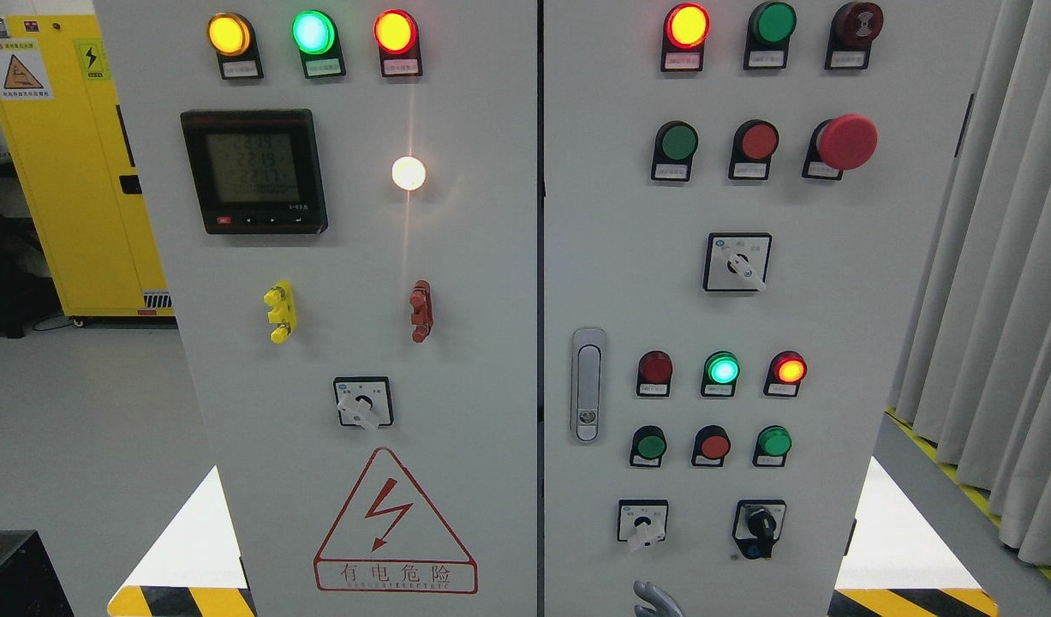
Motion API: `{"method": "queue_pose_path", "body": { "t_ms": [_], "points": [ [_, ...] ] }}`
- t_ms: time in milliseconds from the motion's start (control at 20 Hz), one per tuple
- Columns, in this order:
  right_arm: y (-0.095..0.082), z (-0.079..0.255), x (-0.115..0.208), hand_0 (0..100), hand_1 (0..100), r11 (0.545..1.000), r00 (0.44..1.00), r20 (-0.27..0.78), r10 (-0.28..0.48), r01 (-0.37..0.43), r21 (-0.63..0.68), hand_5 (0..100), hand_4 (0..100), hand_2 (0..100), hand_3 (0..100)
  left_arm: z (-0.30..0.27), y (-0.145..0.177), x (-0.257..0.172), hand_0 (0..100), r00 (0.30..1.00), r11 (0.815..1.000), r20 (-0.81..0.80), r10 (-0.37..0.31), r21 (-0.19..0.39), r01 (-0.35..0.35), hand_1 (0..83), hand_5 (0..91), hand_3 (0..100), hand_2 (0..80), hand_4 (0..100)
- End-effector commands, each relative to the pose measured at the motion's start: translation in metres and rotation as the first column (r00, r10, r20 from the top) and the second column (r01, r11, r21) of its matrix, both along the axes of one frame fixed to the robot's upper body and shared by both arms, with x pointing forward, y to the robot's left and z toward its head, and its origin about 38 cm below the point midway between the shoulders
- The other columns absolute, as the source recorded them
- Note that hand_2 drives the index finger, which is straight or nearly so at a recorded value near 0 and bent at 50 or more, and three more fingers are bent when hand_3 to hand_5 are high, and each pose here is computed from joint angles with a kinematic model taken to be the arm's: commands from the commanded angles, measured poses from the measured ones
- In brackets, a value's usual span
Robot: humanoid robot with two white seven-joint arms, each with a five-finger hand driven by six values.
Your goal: Press green start button
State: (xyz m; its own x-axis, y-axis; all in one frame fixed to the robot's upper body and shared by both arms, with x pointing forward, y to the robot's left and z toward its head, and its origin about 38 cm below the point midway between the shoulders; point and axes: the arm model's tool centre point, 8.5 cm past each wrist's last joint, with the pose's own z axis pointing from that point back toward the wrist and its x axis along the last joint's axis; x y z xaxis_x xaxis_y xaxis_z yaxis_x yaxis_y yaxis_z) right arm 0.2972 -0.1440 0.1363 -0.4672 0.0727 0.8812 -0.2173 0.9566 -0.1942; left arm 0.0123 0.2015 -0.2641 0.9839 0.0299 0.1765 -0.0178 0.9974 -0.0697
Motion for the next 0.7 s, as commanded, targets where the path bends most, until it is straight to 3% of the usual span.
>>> {"method": "queue_pose_path", "body": {
  "t_ms": [0,300,350,400,450,550,600,650],
  "points": [
    [-0.002,0.0,0.0,48,66,1.0,1.0,0.002,-0.004,0.004,0.0,17,23,0,17,0.0,0.0,0.0,12,1.0,1.0,-0.001,0.0,0.0,0.0,55.6,0.0,0,0.0,0],
    [-0.002,0.002,0.002,48,66,0.999,1.0,0.016,-0.011,0.011,-0.032,17,24,0,17,0.0,0.0,0.0,12,1.0,1.0,-0.001,0.0,0.0,0.0,55.6,0.0,0,0.0,0],
    [-0.006,0.003,0.003,47,66,0.997,0.999,0.036,-0.031,0.033,-0.076,18,24,0,17,0.0,0.0,0.0,12,1.0,1.0,-0.001,0.0,0.0,0.0,55.6,0.0,0,0.0,0],
    [-0.011,0.005,0.006,36,71,0.989,0.996,0.063,-0.056,0.064,-0.134,20,30,0,20,0.0,0.0,0.0,12,1.0,1.0,0.0,0.0,0.0,0.0,55.6,0.0,0,0.0,0],
    [-0.014,0.006,0.007,33,74,0.974,0.992,0.098,-0.08,0.099,-0.204,22,33,0,23,0.0,0.0,0.0,12,1.0,1.0,-0.001,0.0,0.0,0.0,55.6,0.0,0,0.0,0],
    [-0.022,0.014,0.013,40,76,0.937,0.973,0.18,-0.146,0.194,-0.289,25,36,0,26,0.0,0.0,0.0,12,1.0,1.0,-0.001,0.0,0.0,0.0,55.6,0.0,0,0.0,0],
    [-0.025,0.022,0.018,44,80,0.915,0.959,0.231,-0.165,0.236,-0.326,45,54,0,40,0.0,0.0,0.0,12,1.0,1.0,-0.001,0.0,0.0,0.0,55.6,0.0,0,0.0,0],
    [-0.028,0.028,0.023,46,81,0.89,0.945,0.273,-0.178,0.273,-0.366,54,62,0,46,0.0,0.0,0.0,12,1.0,1.0,-0.001,0.0,0.0,0.0,55.6,0.0,0,0.0,0]
  ]
}}
